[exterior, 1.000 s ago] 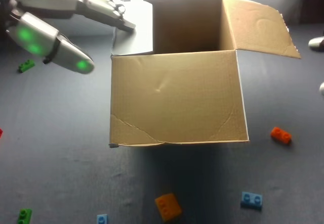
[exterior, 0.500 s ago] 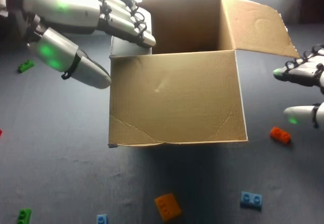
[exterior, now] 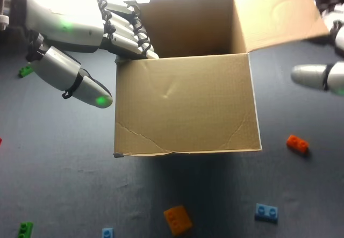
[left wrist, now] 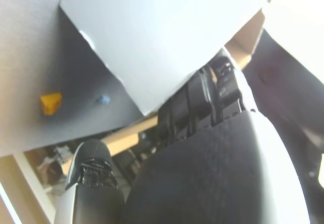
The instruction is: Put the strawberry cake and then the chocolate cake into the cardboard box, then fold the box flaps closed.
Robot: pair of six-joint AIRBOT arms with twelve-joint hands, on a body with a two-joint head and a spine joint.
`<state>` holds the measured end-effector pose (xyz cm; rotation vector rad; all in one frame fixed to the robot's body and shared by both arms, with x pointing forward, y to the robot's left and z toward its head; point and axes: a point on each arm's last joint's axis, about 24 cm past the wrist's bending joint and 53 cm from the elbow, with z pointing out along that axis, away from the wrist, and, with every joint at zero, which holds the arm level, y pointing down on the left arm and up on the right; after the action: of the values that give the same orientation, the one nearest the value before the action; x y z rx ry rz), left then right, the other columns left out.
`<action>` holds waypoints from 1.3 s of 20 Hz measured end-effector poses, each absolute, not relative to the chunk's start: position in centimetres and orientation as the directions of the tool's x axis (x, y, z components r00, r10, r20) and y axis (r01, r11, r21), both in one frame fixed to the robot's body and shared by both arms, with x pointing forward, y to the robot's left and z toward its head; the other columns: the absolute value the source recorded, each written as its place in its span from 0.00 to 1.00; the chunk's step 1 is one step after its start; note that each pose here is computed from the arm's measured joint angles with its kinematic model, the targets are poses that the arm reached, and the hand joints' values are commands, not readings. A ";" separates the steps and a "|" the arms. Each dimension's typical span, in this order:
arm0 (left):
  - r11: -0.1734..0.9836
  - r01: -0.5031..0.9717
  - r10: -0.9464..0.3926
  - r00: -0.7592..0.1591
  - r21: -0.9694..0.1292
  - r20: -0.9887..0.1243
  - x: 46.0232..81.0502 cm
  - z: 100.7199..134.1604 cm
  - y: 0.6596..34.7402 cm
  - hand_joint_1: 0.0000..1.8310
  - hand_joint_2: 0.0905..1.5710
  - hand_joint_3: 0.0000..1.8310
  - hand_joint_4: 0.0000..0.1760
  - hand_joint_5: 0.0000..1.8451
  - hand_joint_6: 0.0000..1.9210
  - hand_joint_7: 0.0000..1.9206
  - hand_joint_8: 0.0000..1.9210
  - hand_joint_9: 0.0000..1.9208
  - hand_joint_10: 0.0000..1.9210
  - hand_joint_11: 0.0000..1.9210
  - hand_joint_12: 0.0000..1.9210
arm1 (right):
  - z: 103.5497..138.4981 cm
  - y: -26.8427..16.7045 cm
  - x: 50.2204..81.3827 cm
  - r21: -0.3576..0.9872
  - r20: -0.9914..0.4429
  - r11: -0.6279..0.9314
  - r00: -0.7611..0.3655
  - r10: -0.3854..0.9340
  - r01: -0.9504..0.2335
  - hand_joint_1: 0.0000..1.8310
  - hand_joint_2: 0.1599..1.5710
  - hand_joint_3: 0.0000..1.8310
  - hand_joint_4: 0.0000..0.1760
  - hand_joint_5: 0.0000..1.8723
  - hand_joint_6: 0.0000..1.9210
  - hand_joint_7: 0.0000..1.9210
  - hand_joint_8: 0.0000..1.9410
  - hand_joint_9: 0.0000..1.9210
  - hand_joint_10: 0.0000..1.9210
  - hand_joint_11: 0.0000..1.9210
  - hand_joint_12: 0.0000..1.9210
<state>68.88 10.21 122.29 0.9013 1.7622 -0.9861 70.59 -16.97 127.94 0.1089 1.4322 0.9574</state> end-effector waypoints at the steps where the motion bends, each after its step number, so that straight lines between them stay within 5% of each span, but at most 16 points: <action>1: 0.417 0.877 0.163 -0.332 -0.240 -0.929 68.9 122.2 10.2 0.00 0.74 0.00 0.00 0.12 0.00 0.14 0.00 0.14 0.00 0.01 0.41 | 129.3 -17.0 70.3 0.597 -0.769 0.626 -0.135 0.625 -0.502 0.00 0.78 0.00 0.00 0.12 0.00 0.16 0.00 0.12 0.05 0.00 0.45; 8: 0.437 0.871 0.123 -0.306 -0.225 -0.944 70.2 124.5 11.7 0.00 0.74 0.00 0.00 0.12 0.00 0.15 0.00 0.15 0.00 0.01 0.41 | 132.5 -13.7 70.0 0.637 -0.727 0.554 -0.178 0.663 -0.536 0.00 0.79 0.00 0.00 0.13 0.01 0.14 0.00 0.12 0.04 0.00 0.49; 12: 0.487 0.847 0.050 -0.270 -0.212 -0.962 72.4 127.5 13.7 0.00 0.73 0.00 0.00 0.10 0.00 0.14 0.00 0.15 0.00 0.01 0.41 | 132.9 -11.0 69.8 0.608 -0.753 0.550 -0.195 0.629 -0.572 0.00 0.79 0.00 0.00 0.12 0.00 0.14 0.00 0.11 0.03 0.00 0.42; 21: 0.562 0.803 0.089 -0.298 -0.199 -0.950 74.4 125.6 18.5 0.00 0.71 0.00 0.00 0.12 0.00 0.14 0.00 0.14 0.00 0.00 0.44 | 131.2 -7.4 69.9 0.451 -0.874 0.628 -0.170 0.456 -0.634 0.00 0.79 0.00 0.00 0.14 0.01 0.13 0.00 0.11 0.02 0.00 0.47; 26: 0.564 0.807 0.153 -0.311 -0.175 -0.938 74.2 124.0 20.3 0.00 0.72 0.00 0.00 0.12 0.00 0.14 0.00 0.14 0.00 0.00 0.43 | 130.6 -7.0 69.8 0.374 -0.911 0.654 -0.128 0.392 -0.657 0.00 0.78 0.00 0.00 0.13 0.00 0.14 0.00 0.12 0.02 0.00 0.41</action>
<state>74.16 20.25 123.97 0.7914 1.7918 -0.8135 69.76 -7.02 130.64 -0.2373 1.4395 0.9141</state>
